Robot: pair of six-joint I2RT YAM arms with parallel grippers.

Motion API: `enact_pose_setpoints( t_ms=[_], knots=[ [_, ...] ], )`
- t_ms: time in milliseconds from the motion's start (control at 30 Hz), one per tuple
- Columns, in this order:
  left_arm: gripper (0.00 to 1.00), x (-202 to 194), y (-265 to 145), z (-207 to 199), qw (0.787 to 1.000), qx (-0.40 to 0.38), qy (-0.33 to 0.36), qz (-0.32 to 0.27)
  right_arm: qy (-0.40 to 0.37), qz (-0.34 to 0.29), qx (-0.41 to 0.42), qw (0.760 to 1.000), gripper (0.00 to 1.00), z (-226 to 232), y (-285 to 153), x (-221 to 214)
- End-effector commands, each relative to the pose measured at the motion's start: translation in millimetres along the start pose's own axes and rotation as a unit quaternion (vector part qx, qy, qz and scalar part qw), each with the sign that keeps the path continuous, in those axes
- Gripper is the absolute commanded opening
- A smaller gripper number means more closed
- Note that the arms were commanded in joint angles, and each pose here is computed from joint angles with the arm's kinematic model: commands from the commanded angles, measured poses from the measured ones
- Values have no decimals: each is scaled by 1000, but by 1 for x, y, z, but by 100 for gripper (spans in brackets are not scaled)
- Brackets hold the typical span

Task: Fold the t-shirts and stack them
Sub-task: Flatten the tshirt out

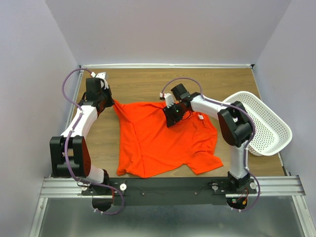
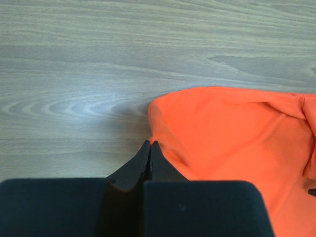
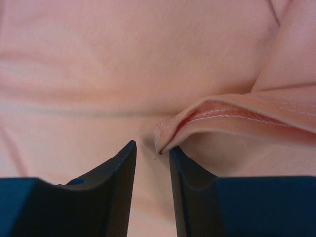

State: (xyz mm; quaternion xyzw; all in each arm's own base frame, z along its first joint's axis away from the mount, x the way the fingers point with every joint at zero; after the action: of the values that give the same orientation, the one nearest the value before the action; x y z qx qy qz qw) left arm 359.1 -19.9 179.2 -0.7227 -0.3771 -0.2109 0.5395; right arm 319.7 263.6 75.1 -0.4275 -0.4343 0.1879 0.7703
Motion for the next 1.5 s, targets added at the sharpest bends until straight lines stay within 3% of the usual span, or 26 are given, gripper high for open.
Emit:
enact_pose_setpoints(
  t_ms=[0,233,367,433,600,767,933,1033,1133,1233,1333,1467],
  knots=[
    [0,1,-4,-2,1000,-4,10,-7,9,-3,-12,1000,38,-5,9,5],
    [0,1,-4,-3,1000,-7,11,-7,8,-14,-32,999,27,-8,5,9],
    [0,1,-4,-2,1000,-4,10,-7,1,-19,-53,998,6,-10,-2,10],
    [0,1,-4,-3,1000,-4,10,-8,-5,-28,-62,998,1,-10,-9,14],
    [0,3,-5,-2,1000,0,11,-12,-52,-36,-101,993,0,-13,-31,18],
    [0,16,-17,-6,999,-1,15,-45,-106,-80,-201,971,1,-19,-98,38],
    [0,50,-48,-17,993,-10,19,-120,-151,-129,-321,926,1,-33,-188,75],
    [0,91,-90,-34,979,-26,16,-200,-170,-155,-381,896,1,-36,-251,103],
    [0,137,-141,-58,961,-50,11,-273,-176,-164,-424,873,0,-37,-295,117],
    [0,184,-205,-79,935,-63,8,-349,-176,-209,-490,828,1,-28,-357,140],
    [0,206,-245,-85,916,-54,3,-397,-179,-227,-530,797,1,-22,-392,150],
    [0,230,-326,-89,869,-27,-15,-494,-163,-262,-595,742,0,-12,-453,160]
  ],
)
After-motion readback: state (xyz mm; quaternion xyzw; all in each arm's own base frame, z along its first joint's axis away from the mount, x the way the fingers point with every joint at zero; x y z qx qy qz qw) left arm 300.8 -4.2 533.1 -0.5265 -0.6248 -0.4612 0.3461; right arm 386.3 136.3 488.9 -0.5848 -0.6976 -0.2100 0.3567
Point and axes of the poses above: each gripper's point midway between its finger pads, its own y axis out along the fingers, its own z axis along the line the jaws close on, x = y × z, the point moved 6 cm from there along -y, back along the fingers, and after that the axes turned 8 degrees about -y, right-handed, at the moved point
